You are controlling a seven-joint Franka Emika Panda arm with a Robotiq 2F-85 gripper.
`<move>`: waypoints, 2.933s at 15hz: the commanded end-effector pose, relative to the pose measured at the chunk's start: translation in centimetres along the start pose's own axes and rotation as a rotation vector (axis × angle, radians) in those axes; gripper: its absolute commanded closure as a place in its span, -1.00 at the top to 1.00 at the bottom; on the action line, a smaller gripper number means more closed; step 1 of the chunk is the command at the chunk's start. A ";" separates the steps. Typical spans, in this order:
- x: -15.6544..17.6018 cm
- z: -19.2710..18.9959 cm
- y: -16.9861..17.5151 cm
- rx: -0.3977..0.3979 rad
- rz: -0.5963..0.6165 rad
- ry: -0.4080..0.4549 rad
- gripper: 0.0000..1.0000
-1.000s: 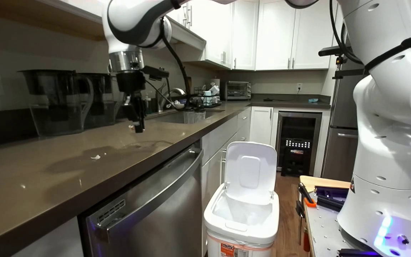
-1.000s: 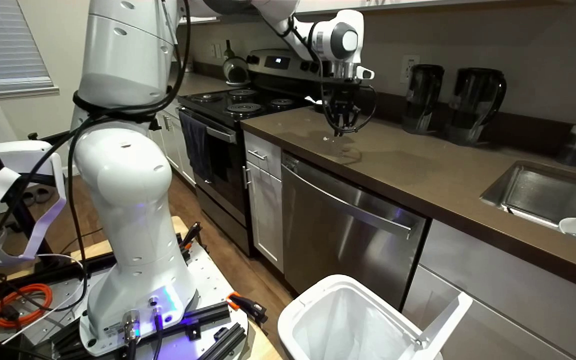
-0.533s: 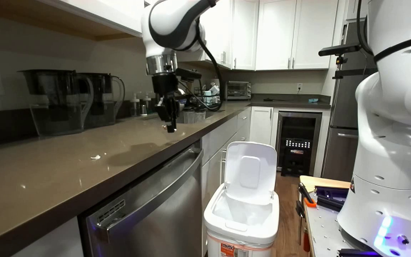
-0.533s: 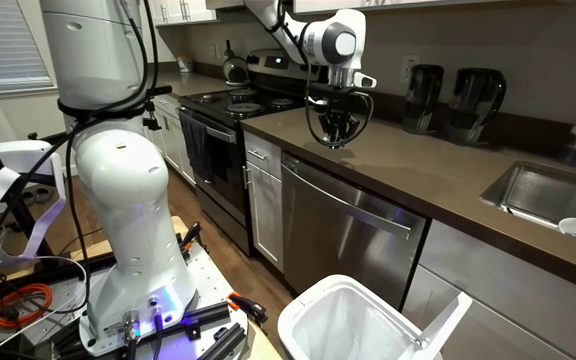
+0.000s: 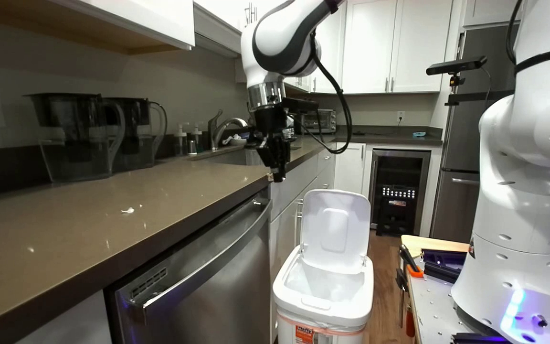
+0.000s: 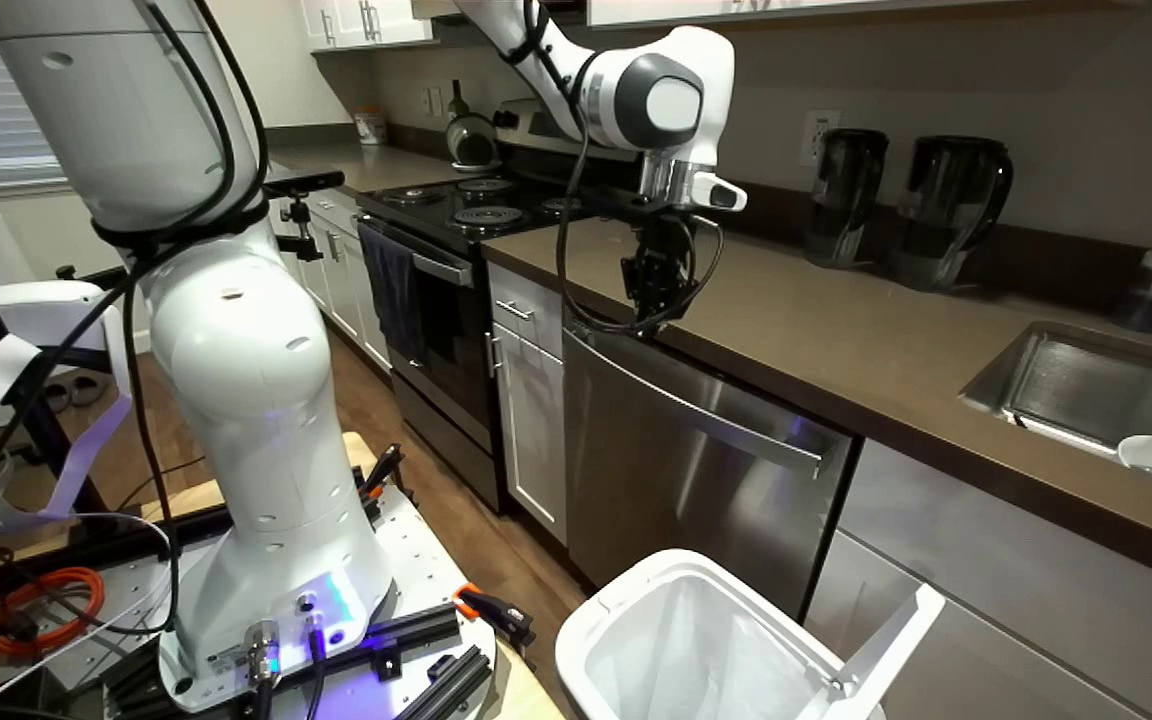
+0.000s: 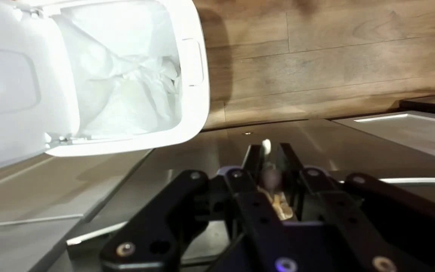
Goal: Pick up the garlic from the counter and discard it in the bin
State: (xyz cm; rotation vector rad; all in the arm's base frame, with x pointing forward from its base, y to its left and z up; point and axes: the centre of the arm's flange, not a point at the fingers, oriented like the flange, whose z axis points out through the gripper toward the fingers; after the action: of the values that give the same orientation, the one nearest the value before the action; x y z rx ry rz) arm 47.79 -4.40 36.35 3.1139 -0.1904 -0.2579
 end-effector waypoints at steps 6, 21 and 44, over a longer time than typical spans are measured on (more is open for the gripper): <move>-4.3 1.9 6.1 0.076 0.226 -0.015 -0.84; -6.1 3.4 11.4 0.109 0.476 -0.073 -0.84; -4.5 0.1 8.7 0.070 0.476 -0.016 1.00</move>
State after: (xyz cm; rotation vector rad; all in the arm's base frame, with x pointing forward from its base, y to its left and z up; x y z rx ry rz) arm 41.73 -13.51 35.51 3.0002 -0.9910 -0.3192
